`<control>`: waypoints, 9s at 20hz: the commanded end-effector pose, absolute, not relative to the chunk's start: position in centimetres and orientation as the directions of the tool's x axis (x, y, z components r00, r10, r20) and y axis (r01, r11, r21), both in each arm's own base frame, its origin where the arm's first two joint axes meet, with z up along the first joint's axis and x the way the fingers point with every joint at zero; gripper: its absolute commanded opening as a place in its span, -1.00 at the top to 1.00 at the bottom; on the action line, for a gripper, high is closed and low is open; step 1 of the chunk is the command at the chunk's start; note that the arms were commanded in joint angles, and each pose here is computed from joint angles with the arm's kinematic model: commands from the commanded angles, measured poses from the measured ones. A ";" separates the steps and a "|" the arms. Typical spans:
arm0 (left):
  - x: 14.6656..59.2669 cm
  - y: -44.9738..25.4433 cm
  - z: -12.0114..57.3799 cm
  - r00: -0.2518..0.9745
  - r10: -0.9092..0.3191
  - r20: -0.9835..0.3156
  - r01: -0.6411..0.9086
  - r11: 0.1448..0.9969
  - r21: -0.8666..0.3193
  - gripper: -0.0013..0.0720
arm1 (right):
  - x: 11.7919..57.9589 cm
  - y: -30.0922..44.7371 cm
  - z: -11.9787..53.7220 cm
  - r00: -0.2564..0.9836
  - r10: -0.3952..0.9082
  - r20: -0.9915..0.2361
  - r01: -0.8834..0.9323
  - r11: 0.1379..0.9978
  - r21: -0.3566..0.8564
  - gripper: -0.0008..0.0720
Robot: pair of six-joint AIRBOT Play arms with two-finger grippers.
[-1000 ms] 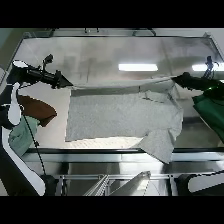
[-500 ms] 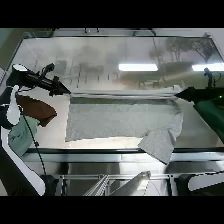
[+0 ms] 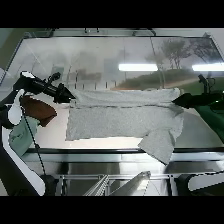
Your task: Fold the shirts.
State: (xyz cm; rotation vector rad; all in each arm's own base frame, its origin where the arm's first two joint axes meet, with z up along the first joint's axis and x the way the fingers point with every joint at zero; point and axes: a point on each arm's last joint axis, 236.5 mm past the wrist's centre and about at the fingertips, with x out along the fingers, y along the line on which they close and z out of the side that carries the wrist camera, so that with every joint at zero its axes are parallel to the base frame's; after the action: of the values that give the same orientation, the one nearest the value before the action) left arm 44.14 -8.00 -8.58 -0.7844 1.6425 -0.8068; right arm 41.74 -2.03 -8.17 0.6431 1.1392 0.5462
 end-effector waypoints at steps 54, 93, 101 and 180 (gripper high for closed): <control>26.4 -5.2 -10.7 -0.099 -0.712 -0.695 -0.280 0.690 -0.667 0.91 | 24.4 2.7 -3.7 0.194 0.862 -0.468 0.441 0.349 0.827 0.95; 49.9 -6.6 0.1 0.031 -0.894 -0.448 -0.068 0.445 -0.893 -0.96 | 42.0 -6.5 -7.9 0.374 0.603 -0.705 0.157 0.708 0.689 -0.86; 48.7 -12.9 -1.2 -0.069 -0.893 -0.445 -0.037 0.448 -0.893 0.99 | 42.1 2.4 -11.1 0.214 0.724 -0.656 0.109 0.649 0.753 -0.83; 32.9 -13.9 8.3 0.195 -0.850 -0.490 0.190 0.523 -0.831 0.92 | 55.2 -2.0 17.6 0.755 0.566 -0.332 0.018 0.488 0.873 0.95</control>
State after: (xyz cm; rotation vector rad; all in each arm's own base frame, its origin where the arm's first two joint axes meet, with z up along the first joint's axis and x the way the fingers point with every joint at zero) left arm 33.00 -13.90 8.29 -0.7197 1.1496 -0.8133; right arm 54.05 7.28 11.28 0.9802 0.8167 0.5941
